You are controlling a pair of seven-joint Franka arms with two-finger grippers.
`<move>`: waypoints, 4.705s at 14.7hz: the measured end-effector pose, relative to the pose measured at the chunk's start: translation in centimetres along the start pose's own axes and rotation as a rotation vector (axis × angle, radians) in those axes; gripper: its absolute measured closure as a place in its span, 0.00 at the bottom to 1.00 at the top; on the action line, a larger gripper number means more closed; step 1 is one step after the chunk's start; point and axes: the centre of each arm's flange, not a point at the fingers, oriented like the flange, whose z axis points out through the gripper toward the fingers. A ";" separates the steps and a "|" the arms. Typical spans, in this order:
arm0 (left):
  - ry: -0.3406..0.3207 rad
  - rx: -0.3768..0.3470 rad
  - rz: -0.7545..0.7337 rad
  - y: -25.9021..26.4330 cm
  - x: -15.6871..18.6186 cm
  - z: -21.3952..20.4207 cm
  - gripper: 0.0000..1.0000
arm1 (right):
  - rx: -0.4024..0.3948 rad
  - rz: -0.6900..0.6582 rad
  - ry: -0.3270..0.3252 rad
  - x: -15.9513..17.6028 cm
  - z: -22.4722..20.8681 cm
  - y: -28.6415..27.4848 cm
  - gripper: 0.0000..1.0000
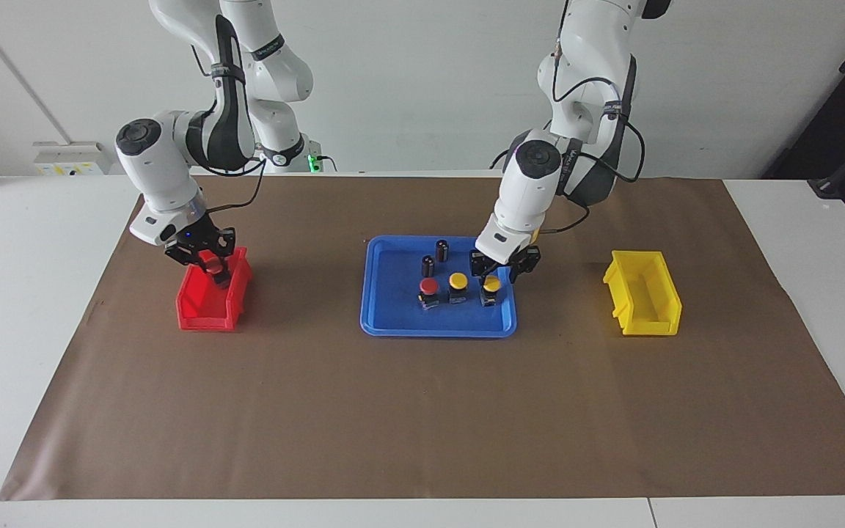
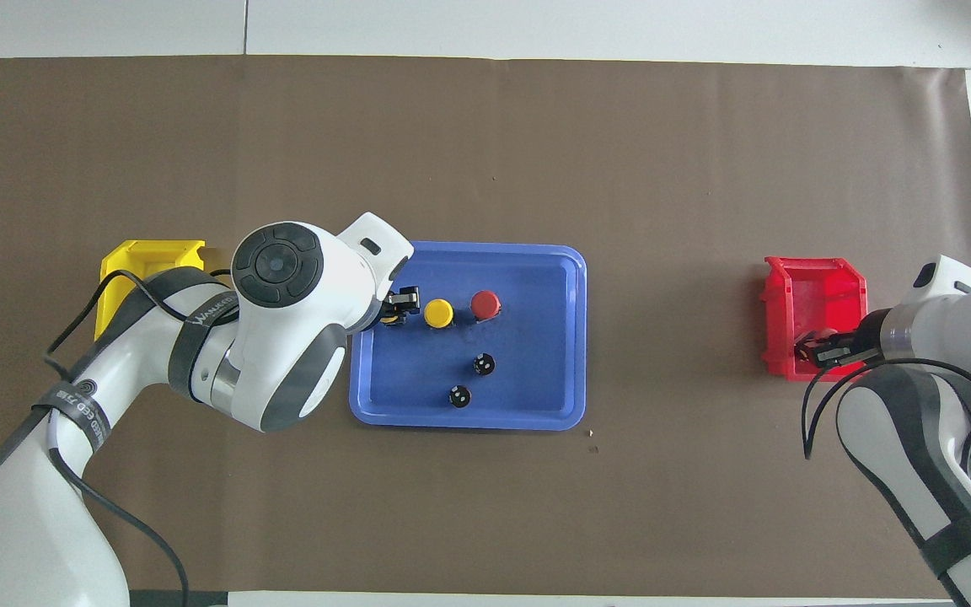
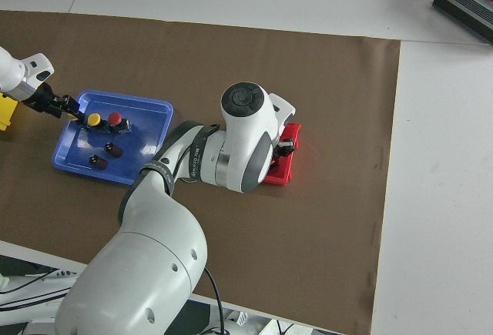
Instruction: Sort red and yellow buttons by color
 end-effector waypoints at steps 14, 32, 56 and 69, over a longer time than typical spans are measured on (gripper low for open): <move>0.018 -0.013 -0.048 0.1 0.1 0.7 0.59 | 0.029 0.169 0.026 12.7 -15.1 -18.0 0.00; -0.039 0.066 0.071 -31.5 4.0 -9.7 0.59 | 0.005 0.286 0.032 19.8 -2.9 -41.2 0.00; -0.083 0.065 0.082 -31.2 3.3 -5.2 0.10 | -0.023 0.246 0.006 19.4 -1.0 -39.8 0.59; 0.024 0.023 -0.113 1.7 2.1 -6.8 0.00 | -0.058 -0.159 -0.041 11.9 -8.4 2.7 0.59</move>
